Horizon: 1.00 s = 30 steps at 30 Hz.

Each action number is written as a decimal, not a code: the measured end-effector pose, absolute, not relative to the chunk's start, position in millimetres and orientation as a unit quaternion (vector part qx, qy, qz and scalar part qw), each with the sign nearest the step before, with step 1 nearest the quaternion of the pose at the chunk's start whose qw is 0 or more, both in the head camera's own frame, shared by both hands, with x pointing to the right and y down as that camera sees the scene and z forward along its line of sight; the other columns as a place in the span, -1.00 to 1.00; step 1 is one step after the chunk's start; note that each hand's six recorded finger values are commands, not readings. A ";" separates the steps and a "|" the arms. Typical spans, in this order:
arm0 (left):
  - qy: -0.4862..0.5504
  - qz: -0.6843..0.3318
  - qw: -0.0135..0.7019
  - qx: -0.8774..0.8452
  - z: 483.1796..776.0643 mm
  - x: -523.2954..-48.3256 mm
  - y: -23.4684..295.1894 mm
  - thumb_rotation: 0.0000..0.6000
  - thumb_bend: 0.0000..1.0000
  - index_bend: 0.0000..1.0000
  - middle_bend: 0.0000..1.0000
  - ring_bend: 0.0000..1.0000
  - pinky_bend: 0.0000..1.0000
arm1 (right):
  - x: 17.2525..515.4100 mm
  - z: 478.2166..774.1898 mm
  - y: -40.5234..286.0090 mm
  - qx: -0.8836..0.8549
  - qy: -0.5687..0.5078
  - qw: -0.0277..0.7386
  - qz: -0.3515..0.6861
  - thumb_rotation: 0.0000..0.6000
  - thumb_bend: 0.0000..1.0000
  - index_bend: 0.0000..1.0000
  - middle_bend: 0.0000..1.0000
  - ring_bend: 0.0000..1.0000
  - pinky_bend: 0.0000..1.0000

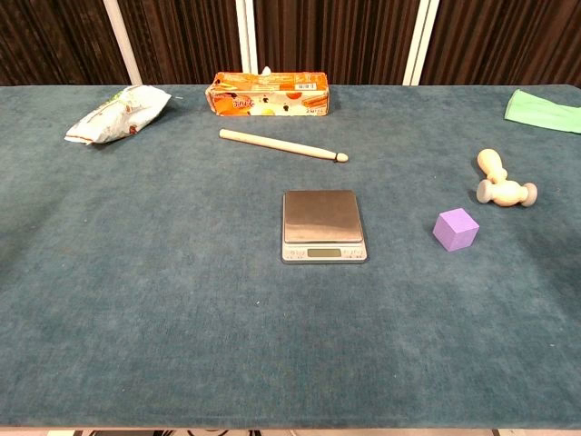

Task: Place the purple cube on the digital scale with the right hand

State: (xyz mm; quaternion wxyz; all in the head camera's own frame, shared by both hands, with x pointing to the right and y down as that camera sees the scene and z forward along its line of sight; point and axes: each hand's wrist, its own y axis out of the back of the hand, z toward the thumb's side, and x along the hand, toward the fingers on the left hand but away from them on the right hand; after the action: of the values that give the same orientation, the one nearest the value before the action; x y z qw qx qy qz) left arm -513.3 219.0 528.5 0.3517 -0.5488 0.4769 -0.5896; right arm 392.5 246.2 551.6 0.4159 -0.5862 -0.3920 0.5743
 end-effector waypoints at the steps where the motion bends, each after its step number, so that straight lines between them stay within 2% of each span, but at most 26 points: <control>1: 0.477 -0.590 0.352 -0.549 528.6 -513.1 219.1 1.00 -0.49 -0.80 -1.00 -1.00 -1.00 | 392.6 551.9 246.3 -0.586 -0.392 0.416 0.575 1.00 -0.06 -1.00 -1.00 -1.00 -1.00; 22: 0.477 -0.591 0.356 -0.545 527.4 -511.2 220.8 1.00 -0.49 -0.80 -1.00 -1.00 -1.00 | 388.8 557.6 247.8 -0.621 -0.375 0.392 0.566 1.00 -0.06 -1.00 -1.00 -1.00 -1.00; 30: 0.479 -0.590 0.358 -0.543 525.9 -510.7 221.6 1.00 -0.49 -0.80 -1.00 -1.00 -1.00 | 363.9 574.3 218.9 -0.678 -0.320 0.384 0.539 1.00 -0.06 -1.00 -1.00 -1.00 -1.00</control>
State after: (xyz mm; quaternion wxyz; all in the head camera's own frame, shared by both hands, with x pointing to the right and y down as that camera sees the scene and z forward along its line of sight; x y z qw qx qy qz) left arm -510.7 221.6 525.9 0.3577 -0.5430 0.4788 -0.5898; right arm 363.9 218.9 574.3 0.3836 -0.6778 -0.3202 0.5394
